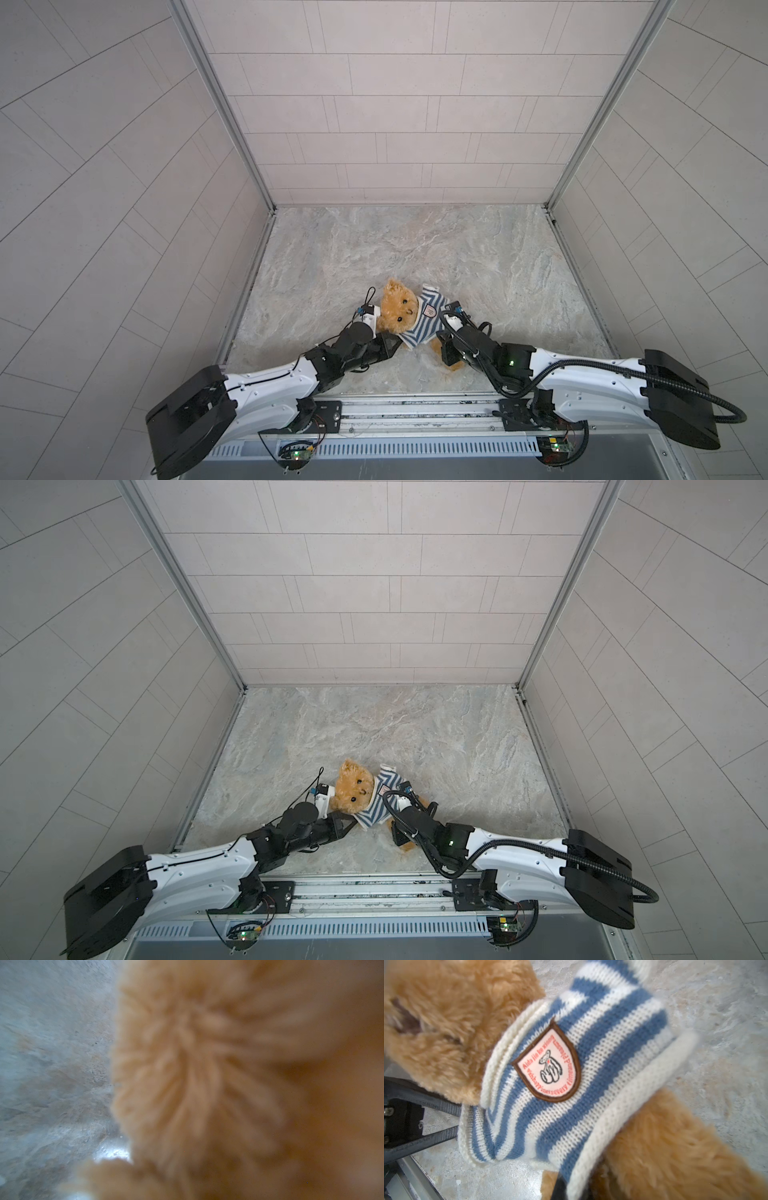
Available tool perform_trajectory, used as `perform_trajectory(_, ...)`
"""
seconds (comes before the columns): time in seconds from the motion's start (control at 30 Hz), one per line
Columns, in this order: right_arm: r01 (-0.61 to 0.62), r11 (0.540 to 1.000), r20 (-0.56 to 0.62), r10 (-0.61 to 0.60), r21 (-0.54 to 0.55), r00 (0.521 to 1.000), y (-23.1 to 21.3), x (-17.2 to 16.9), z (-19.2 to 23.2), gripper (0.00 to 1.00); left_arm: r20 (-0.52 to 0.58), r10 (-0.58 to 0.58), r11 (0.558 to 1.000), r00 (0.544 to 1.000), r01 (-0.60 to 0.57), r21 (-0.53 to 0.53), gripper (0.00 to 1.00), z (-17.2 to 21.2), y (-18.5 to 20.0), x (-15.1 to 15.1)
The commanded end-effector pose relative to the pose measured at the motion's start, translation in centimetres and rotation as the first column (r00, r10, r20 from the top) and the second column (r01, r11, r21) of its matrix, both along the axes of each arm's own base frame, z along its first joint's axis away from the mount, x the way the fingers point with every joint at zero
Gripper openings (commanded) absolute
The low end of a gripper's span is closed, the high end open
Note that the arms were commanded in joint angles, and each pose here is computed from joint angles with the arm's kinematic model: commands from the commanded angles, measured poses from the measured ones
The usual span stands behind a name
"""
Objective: Dress the teddy bear
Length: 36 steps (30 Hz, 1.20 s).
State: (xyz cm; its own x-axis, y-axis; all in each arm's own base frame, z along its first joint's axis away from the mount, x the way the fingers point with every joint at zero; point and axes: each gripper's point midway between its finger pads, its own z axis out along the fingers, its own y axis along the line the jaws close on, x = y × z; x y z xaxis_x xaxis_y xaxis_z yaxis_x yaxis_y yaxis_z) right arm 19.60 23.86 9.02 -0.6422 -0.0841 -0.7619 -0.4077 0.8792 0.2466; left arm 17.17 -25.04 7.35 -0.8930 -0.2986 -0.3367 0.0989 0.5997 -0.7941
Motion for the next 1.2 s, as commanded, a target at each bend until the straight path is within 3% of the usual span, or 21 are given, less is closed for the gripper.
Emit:
perform_trajectory(0.0,0.104,0.991,0.048,-0.1,-0.08,0.994,-2.9,1.2,-0.3,0.0,-0.022,-0.056,0.996,0.998,0.057,0.063,0.0,-1.1,0.5,-1.1)
perform_trajectory(0.3,0.097,0.991,0.045,-0.093,-0.092,0.995,-3.0,1.5,0.1,0.0,-0.004,-0.214,0.972,0.977,0.213,0.098,0.0,-0.6,-0.3,-2.8)
perform_trajectory(0.5,0.089,0.995,0.014,-0.088,-0.055,0.996,-2.3,1.2,0.0,0.0,0.013,-0.192,0.979,0.981,0.191,0.072,0.0,0.0,-0.9,-2.0)
perform_trajectory(0.6,0.084,0.996,0.008,-0.083,-0.04,0.996,-2.0,1.2,0.1,0.0,0.025,-0.183,0.982,0.983,0.182,0.06,0.15,0.6,-1.0,-1.9)
perform_trajectory(0.7,0.083,0.996,-0.002,-0.084,-0.037,0.997,-1.5,1.2,0.1,0.0,0.021,-0.171,0.982,0.985,0.168,0.083,0.23,0.4,-0.7,-2.0)
perform_trajectory(0.93,0.071,0.997,-0.016,-0.071,-0.014,0.997,-0.2,0.9,-0.3,0.0,0.033,-0.18,0.981,0.983,0.176,0.084,0.27,0.5,-2.4,-2.6)
perform_trajectory(1.17,0.064,0.998,-0.028,-0.064,-0.01,0.998,0.3,0.7,-0.4,0.0,0.014,-0.136,0.987,0.991,0.134,0.094,0.23,-0.6,-4.2,-1.9)
